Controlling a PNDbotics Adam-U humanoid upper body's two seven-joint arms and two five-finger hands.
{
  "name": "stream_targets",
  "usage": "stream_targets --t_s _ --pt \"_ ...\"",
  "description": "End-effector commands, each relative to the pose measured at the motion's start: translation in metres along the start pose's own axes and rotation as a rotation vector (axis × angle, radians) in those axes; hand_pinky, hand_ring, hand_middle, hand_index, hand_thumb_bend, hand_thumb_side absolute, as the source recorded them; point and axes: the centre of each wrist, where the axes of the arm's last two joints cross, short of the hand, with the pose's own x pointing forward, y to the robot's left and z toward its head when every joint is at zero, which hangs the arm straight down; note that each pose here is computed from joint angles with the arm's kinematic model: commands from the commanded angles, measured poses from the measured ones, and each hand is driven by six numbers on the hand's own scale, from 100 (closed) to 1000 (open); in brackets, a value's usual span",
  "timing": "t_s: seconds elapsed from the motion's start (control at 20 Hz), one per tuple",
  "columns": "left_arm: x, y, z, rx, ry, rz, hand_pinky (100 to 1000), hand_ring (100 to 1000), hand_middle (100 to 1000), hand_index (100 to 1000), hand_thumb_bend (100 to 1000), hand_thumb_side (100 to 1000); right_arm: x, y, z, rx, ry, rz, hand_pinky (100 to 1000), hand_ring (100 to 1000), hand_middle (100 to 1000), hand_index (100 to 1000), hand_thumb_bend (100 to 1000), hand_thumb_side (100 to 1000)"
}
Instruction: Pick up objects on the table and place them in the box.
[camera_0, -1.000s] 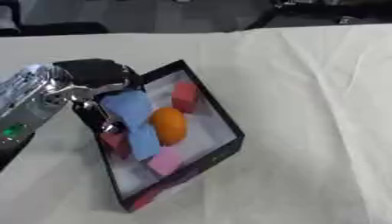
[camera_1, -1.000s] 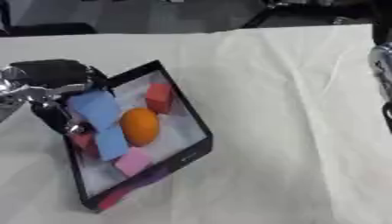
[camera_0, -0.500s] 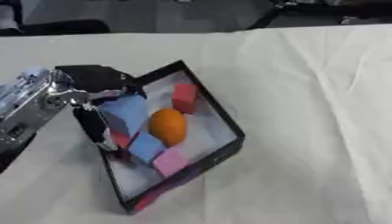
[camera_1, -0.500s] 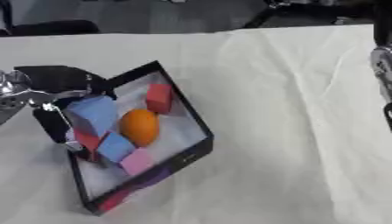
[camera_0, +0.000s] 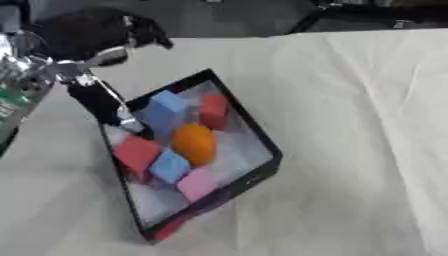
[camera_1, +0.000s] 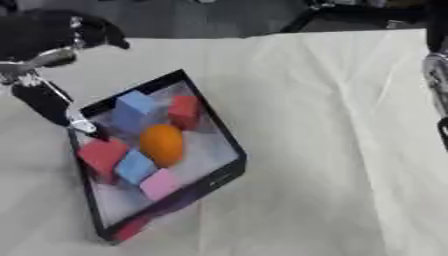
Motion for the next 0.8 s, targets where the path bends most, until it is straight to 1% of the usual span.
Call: stream_targets --t_s 0.05,0.1,0.15,0.2,0.25,0.3,0.35,0.45,0.55,0.65,0.75,0.8 --pt "-0.008 0.03 0.014 0.243 0.054 0.118 872 828 802 890 451 636 0.014 -0.002 -0.005 -0.001 -0.05 0.003 864 764 740 799 100 531" --pt "-0.01 0.033 0.018 0.315 0.078 0.185 872 826 801 889 436 639 0.015 -0.002 -0.005 0.002 -0.055 0.004 864 764 740 799 100 530" --pt "-0.015 0.033 0.023 0.388 0.112 0.274 882 814 798 887 302 685 0.017 -0.001 -0.005 0.003 -0.062 0.005 864 764 740 799 100 521" --pt "-0.019 0.032 0.029 0.456 0.145 0.382 890 814 805 890 265 709 0.018 -0.001 -0.006 0.002 -0.07 0.009 864 765 741 800 100 518" --pt "-0.024 0.03 0.034 0.514 0.174 0.483 905 821 822 895 197 760 0.019 -0.001 -0.006 0.0 -0.077 0.013 863 765 741 800 100 512" --pt "-0.029 0.028 0.04 0.572 0.203 0.58 909 828 831 901 184 769 0.02 0.0 -0.006 -0.002 -0.082 0.016 863 766 741 800 100 511" --pt "-0.033 0.024 0.047 0.627 0.232 0.675 917 845 853 914 157 807 0.02 0.0 -0.006 -0.005 -0.086 0.019 864 767 743 801 100 508" --pt "-0.042 0.012 0.061 0.716 0.288 0.837 921 850 862 916 156 853 0.019 0.001 -0.006 -0.01 -0.089 0.025 864 768 744 802 100 507" --pt "-0.049 -0.003 0.075 0.764 0.352 0.947 924 849 861 917 168 876 0.018 0.001 -0.006 -0.016 -0.086 0.031 864 769 745 802 100 506" --pt "-0.055 -0.02 0.089 0.791 0.422 1.021 925 844 857 915 176 893 0.015 0.001 -0.005 -0.019 -0.078 0.036 864 771 747 803 100 502" --pt "-0.057 -0.037 0.101 0.816 0.487 1.073 921 834 847 907 212 885 0.011 0.003 -0.003 -0.016 -0.065 0.04 864 773 748 804 100 498" --pt "-0.058 -0.046 0.107 0.834 0.522 1.096 915 821 833 895 204 885 0.009 0.003 -0.003 -0.014 -0.058 0.041 864 773 748 804 100 498"
